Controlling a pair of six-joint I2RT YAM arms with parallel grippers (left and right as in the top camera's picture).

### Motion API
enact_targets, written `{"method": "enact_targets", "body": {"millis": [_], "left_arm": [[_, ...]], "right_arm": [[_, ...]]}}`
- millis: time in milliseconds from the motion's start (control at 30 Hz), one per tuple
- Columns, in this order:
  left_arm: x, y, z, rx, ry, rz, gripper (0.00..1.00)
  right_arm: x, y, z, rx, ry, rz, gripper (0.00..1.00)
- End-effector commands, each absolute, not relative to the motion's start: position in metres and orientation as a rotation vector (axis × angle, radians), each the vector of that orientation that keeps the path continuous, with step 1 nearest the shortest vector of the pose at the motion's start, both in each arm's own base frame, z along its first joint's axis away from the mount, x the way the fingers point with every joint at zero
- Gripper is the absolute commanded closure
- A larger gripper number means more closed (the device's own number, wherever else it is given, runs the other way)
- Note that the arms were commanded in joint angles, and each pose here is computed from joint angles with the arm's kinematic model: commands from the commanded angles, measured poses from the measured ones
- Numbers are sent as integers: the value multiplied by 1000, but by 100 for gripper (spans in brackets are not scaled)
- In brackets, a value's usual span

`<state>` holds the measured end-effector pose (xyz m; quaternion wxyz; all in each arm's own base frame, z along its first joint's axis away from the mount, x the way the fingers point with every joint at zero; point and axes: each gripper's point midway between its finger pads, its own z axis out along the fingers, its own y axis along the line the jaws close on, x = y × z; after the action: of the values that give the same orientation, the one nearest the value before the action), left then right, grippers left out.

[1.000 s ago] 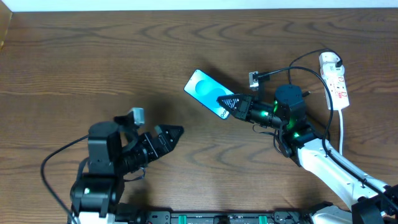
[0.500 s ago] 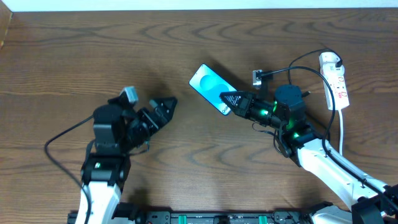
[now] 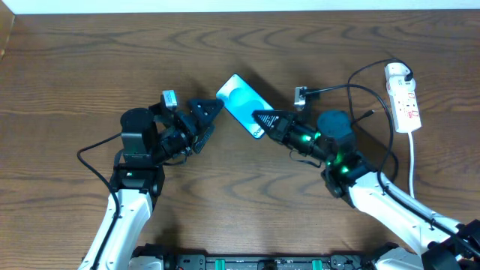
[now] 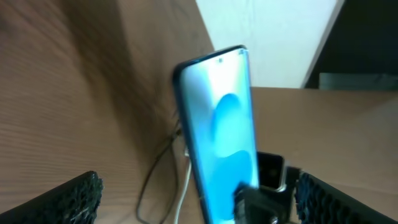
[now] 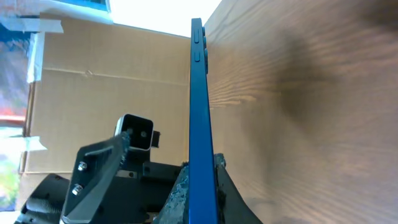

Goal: Plug charger to phone and switch on socket
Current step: 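Grasp the phone's top edge with the left gripper, holding it upright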

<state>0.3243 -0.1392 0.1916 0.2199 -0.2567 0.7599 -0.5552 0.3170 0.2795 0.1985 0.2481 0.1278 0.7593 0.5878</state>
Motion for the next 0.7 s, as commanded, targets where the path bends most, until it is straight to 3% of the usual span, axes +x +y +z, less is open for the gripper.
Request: {"method": "enact_targets", "body": {"millis": [0,333,667], "left_arm": [[325,-143,204,-758,2068,-1624,3],[330,-144,219,-789,2004,-1686,13],[336,-138,218,-1046,1950,-1752,36]], "right_arm": [[319,287,210,452,2015,1630,99],[307,306,216,711,1985,1773,99],[298,317,232,664,1939,1842,99]]}}
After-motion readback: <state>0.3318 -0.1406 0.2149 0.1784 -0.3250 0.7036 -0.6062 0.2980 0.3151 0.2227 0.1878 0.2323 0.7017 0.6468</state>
